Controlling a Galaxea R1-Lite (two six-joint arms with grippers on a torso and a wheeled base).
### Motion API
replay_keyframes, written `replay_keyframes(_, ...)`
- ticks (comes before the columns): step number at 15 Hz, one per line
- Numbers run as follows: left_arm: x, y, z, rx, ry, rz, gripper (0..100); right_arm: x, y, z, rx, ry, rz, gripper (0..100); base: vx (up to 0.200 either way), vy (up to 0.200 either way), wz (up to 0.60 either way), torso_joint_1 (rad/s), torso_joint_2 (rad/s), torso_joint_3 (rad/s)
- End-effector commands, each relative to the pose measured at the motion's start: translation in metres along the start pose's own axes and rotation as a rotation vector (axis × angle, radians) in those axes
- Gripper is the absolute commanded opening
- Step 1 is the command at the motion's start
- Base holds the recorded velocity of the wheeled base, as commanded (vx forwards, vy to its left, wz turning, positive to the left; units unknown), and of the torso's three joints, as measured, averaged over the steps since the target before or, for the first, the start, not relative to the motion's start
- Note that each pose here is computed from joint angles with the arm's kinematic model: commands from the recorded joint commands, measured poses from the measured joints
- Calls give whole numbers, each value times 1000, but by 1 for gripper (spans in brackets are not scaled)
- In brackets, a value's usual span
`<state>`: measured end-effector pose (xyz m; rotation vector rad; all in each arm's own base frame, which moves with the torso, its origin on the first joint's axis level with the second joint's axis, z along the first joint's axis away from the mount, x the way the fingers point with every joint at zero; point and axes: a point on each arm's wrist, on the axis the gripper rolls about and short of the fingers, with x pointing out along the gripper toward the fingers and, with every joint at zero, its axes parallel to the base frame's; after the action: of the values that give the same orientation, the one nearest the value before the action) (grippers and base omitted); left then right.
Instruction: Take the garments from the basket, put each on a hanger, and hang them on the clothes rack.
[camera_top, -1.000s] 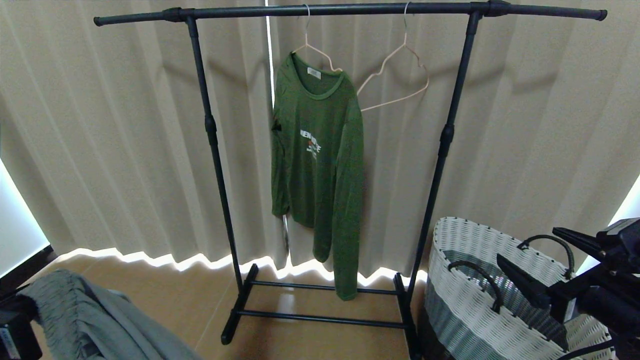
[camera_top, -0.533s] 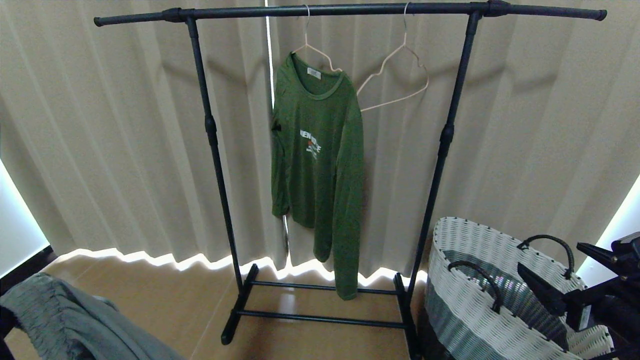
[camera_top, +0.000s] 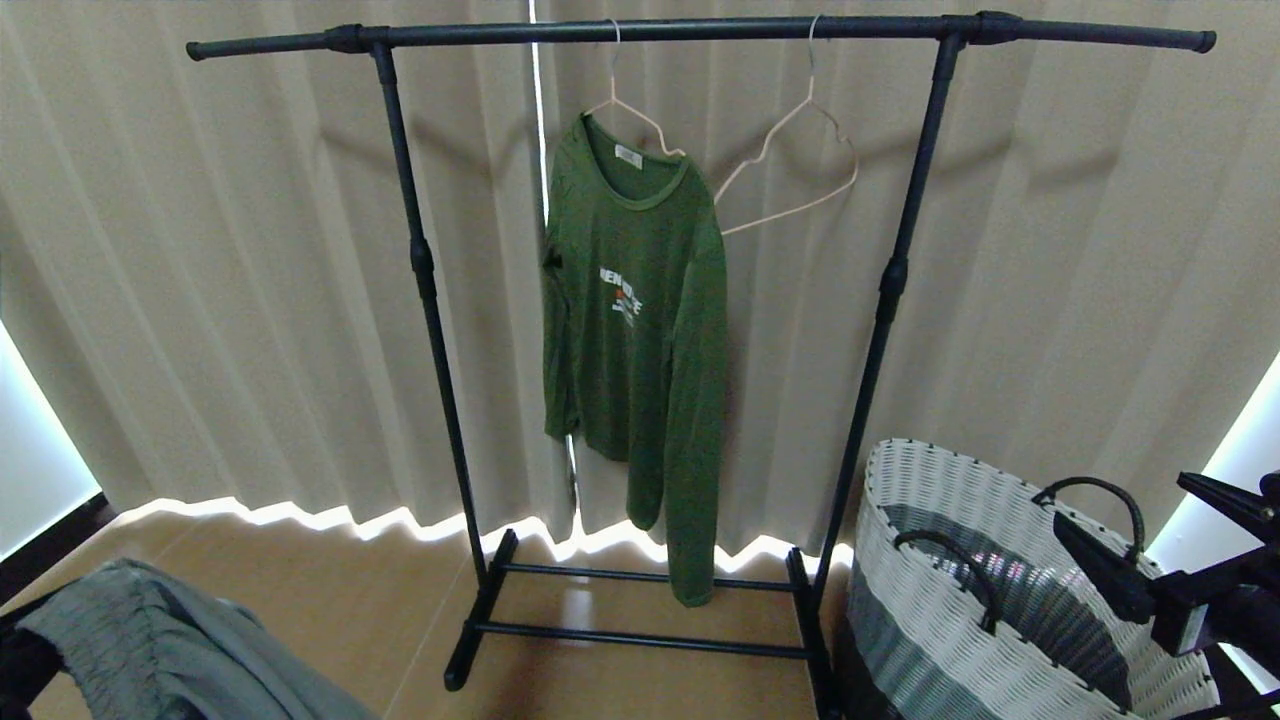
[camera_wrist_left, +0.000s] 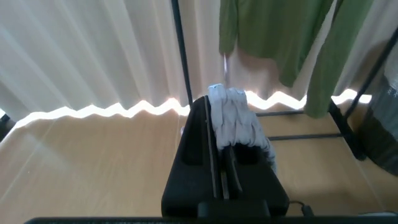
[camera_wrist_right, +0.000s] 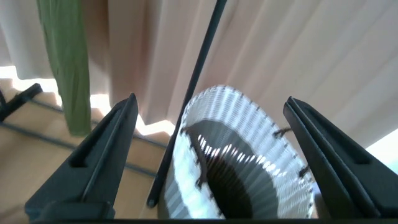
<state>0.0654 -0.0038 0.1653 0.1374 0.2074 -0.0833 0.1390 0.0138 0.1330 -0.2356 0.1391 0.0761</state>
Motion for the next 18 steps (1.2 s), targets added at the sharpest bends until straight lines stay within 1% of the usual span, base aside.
replay_keyframes(1, 3, -3, -1, 8, 10, -36, 0, 0, 0, 1, -1, -4, 0, 100, 0, 0, 0, 36, -286, -286)
replay_keyframes(3, 2, -4, -2, 12, 6, -53, 0, 0, 0, 1, -1, -6, 0, 100, 0, 0, 0, 159, -559, -286)
replay_keyframes(4, 3, -5, -4, 15, 15, -61, 0, -1, 0, 1, 0, -9, -1, 100, 0, 0, 0, 178, -505, -281)
replay_keyframes(6, 3, -9, -5, 29, 13, -121, 0, 0, 1, 0, -3, -1, 7, 100, 0, 0, 0, 190, -478, -288)
replay_keyframes(7, 3, -9, -5, 28, 12, -129, 0, -1, 1, 0, -3, -3, 8, 100, 0, 0, 0, 178, -461, -286)
replay_keyframes(10, 2, -9, -6, 28, 10, -128, 0, -2, 1, -1, -38, 0, 6, 100, 0, 0, 0, 196, -460, -285)
replay_keyframes(13, -1, -10, -10, 30, 7, -132, 0, -4, 1, 0, -41, -7, 4, 100, 0, 0, 0, 207, -473, -273)
replay_keyframes(14, -3, -11, -13, 33, 3, -147, 0, -3, 1, 0, -43, -8, 4, 100, 0, 0, 0, 207, -491, -276)
replay_keyframes(18, -3, -11, -10, 34, -12, -158, 0, -3, 0, 1, -42, -11, 3, 100, 0, 0, 0, 210, -472, -264)
